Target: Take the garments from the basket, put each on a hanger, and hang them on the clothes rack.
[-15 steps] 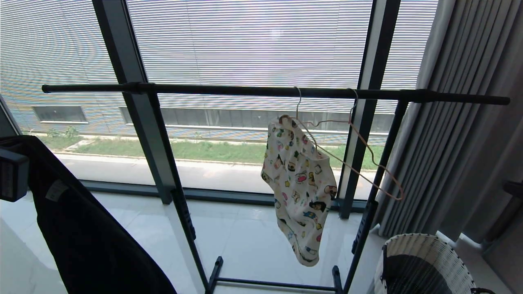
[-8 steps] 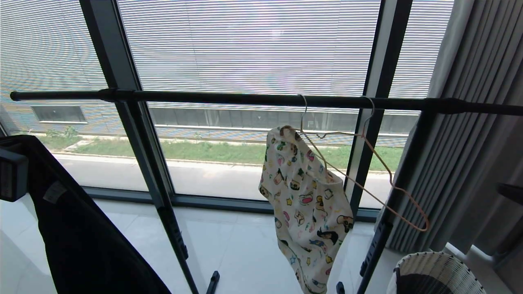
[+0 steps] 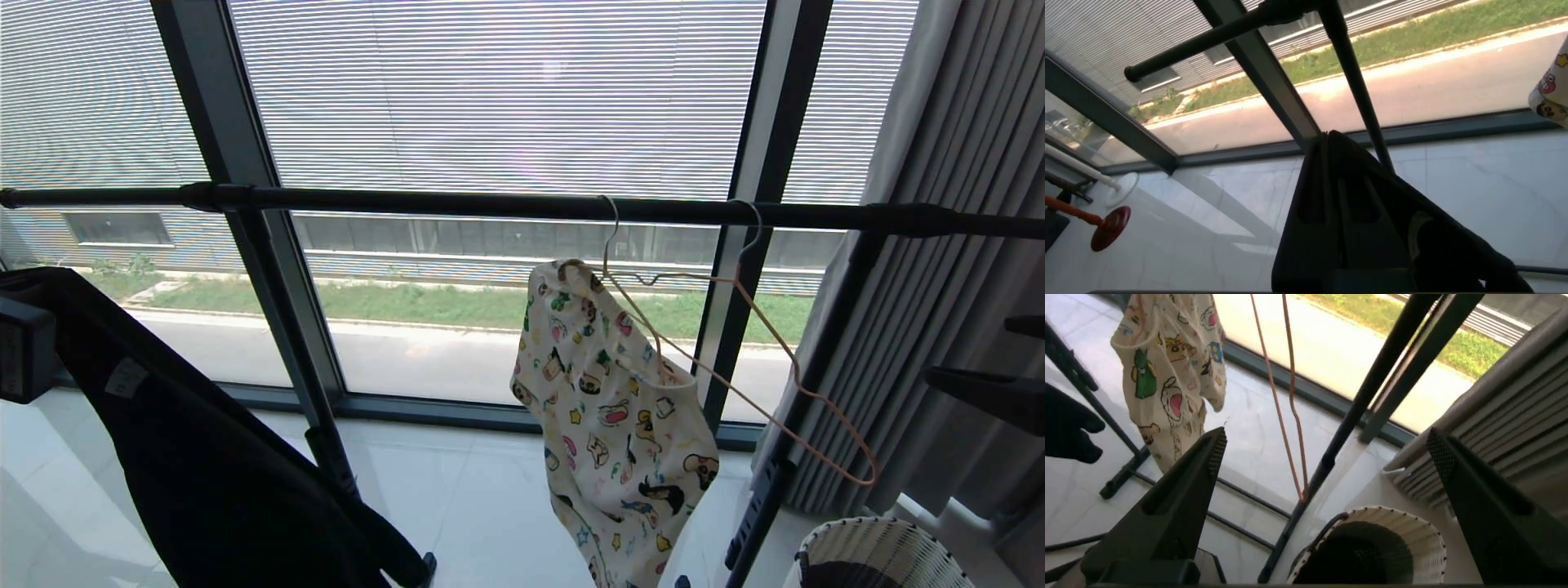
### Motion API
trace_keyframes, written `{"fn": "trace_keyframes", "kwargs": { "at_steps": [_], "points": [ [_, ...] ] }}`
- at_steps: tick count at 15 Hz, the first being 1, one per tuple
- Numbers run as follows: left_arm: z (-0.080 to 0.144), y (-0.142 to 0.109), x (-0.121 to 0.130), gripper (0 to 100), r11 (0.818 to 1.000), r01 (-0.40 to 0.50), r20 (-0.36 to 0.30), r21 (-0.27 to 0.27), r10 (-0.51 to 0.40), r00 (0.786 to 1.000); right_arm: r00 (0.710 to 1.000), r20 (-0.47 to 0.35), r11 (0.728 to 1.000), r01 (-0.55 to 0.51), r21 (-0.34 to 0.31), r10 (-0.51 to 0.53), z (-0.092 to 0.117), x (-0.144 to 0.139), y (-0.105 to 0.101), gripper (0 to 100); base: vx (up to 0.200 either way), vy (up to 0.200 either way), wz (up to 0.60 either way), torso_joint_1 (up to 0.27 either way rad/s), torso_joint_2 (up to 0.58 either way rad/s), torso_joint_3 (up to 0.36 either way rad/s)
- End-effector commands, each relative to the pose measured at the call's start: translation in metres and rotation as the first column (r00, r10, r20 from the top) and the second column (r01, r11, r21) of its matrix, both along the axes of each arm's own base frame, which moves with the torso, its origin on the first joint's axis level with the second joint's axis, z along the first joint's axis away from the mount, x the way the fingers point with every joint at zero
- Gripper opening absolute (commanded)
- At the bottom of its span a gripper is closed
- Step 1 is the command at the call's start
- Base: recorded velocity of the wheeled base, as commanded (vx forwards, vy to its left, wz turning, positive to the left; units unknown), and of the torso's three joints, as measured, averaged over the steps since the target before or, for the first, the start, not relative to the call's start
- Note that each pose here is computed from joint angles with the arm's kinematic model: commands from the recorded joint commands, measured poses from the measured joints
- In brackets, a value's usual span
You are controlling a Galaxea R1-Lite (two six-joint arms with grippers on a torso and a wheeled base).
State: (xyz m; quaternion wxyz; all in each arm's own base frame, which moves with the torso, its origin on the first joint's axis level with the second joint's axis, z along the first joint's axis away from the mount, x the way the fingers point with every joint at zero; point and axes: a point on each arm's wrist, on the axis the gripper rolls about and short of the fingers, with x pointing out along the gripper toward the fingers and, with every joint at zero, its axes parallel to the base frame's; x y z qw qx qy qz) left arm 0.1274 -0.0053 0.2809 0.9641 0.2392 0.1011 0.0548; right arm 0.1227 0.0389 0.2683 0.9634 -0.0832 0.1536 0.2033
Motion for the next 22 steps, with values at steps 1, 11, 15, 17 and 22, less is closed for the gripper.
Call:
{"fn": "trace_keyframes", "kwargs": {
  "at_steps": [1, 11, 15, 17, 22],
  "points": [
    [0.001, 0.0, 0.0, 0, 1.0, 0.0, 0.006, 0.0, 0.0, 1.0, 0.997, -0.071, 0.999, -0.042, -0.019, 0.041, -0.019, 0.029, 0.015, 100, 0.0, 0.0, 0.0, 0.0, 0.0, 0.0],
    [0.001, 0.0, -0.002, 0, 1.0, 0.0, 0.009, -0.001, 0.0, 1.0, 0.981, -0.175, 0.995, -0.094, -0.036, 0.087, -0.066, 0.109, 0.05, 100, 0.0, 0.0, 0.0, 0.0, 0.0, 0.0],
    [0.0, 0.0, -0.002, 0, 1.0, 0.0, 0.006, 0.0, 0.0, 1.0, 0.981, -0.183, 0.996, -0.078, -0.034, 0.071, -0.083, 0.133, 0.052, 100, 0.0, 0.0, 0.0, 0.0, 0.0, 0.0],
    [0.0, 0.0, -0.001, 0, 1.0, 0.0, 0.004, 0.0, 0.0, 1.0, 0.978, -0.188, 0.995, -0.098, -0.019, 0.092, -0.087, 0.139, 0.052, 100, 0.0, 0.0, 0.0, 0.0, 0.0, 0.0],
    [-0.004, 0.0, -0.001, 0, 1.0, 0.0, -0.011, 0.001, 0.0, 1.0, 0.974, -0.204, 0.995, -0.102, -0.012, 0.098, -0.093, 0.147, 0.051, 100, 0.0, 0.0, 0.0, 0.0, 0.0, 0.0]
  ]
}}
